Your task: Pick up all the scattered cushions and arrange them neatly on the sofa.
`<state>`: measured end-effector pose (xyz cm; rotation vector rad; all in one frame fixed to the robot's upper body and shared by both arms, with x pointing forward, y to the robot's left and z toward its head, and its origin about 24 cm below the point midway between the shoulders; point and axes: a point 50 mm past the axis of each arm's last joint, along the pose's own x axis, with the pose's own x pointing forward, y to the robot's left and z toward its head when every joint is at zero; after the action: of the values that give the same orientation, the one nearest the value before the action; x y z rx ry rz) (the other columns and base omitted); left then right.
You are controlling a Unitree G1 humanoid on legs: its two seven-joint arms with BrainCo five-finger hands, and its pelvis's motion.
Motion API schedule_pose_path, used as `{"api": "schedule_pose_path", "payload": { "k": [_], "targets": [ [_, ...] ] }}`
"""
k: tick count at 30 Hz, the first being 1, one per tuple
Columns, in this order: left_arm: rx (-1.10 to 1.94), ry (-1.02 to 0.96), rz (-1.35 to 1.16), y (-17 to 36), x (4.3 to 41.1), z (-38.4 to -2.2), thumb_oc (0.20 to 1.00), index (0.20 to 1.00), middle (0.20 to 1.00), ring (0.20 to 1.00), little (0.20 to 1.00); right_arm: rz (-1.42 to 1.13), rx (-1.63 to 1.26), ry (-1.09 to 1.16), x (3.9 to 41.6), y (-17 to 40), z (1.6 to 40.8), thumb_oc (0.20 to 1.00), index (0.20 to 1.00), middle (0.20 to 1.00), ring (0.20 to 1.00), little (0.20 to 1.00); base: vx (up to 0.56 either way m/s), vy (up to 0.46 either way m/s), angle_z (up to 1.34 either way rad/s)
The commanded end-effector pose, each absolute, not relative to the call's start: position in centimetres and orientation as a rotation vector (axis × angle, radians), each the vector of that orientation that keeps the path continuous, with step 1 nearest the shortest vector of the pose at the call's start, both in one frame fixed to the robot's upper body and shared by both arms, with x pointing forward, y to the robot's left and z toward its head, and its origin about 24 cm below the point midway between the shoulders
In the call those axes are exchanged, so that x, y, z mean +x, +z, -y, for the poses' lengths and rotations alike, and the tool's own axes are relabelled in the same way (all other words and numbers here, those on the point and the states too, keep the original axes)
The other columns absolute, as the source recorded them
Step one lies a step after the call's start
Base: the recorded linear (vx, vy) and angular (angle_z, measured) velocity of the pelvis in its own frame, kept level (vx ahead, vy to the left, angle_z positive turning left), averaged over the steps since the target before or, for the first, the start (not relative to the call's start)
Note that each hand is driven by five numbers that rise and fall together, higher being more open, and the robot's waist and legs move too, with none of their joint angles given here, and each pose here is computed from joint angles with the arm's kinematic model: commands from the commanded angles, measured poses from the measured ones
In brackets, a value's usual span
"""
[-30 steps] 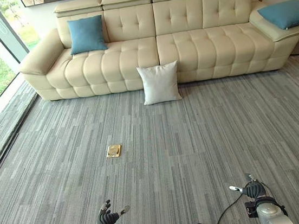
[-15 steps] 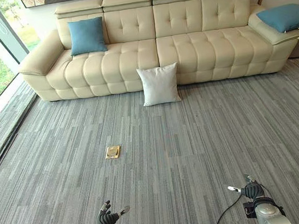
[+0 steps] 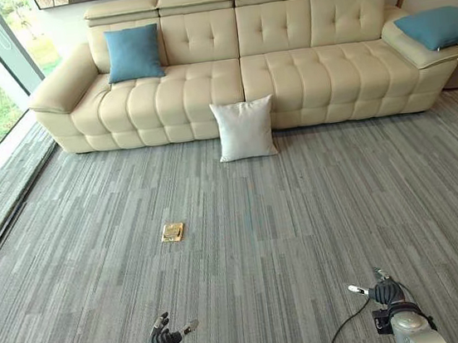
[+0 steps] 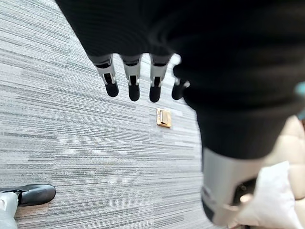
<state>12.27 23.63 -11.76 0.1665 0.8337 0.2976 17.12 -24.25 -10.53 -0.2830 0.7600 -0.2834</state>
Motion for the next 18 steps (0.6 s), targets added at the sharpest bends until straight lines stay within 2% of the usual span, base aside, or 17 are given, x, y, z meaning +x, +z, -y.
{"api": "schedule_pose_path", "payload": {
  "k": [1, 10, 18],
  "targets": [
    [0.16, 0.321, -0.728, -10.2, 14.9, -24.7, 1.0, 1.0, 1.0, 1.0, 1.0, -0.656, -0.275, -0.282, 19.4, -8.8, 24.2, 1.0, 1.0, 1.0, 1.0, 1.0, -0.01, 0.095, 0.0],
    [0.194, 0.345, -0.733, -10.0, 15.0, -25.8, 1.0, 1.0, 1.0, 1.0, 1.0, -0.701, -0.289, -0.29, 18.7, -9.5, 24.3, 1.0, 1.0, 1.0, 1.0, 1.0, 0.01, 0.11, -0.04],
    [0.157, 0.318, -0.723, -10.0, 15.8, -24.8, 1.0, 1.0, 1.0, 1.0, 1.0, -0.686, -0.318, -0.304, 19.0, -9.0, 24.8, 1.0, 1.0, 1.0, 1.0, 1.0, 0.21, -0.042, 0.03]
  ]
}}
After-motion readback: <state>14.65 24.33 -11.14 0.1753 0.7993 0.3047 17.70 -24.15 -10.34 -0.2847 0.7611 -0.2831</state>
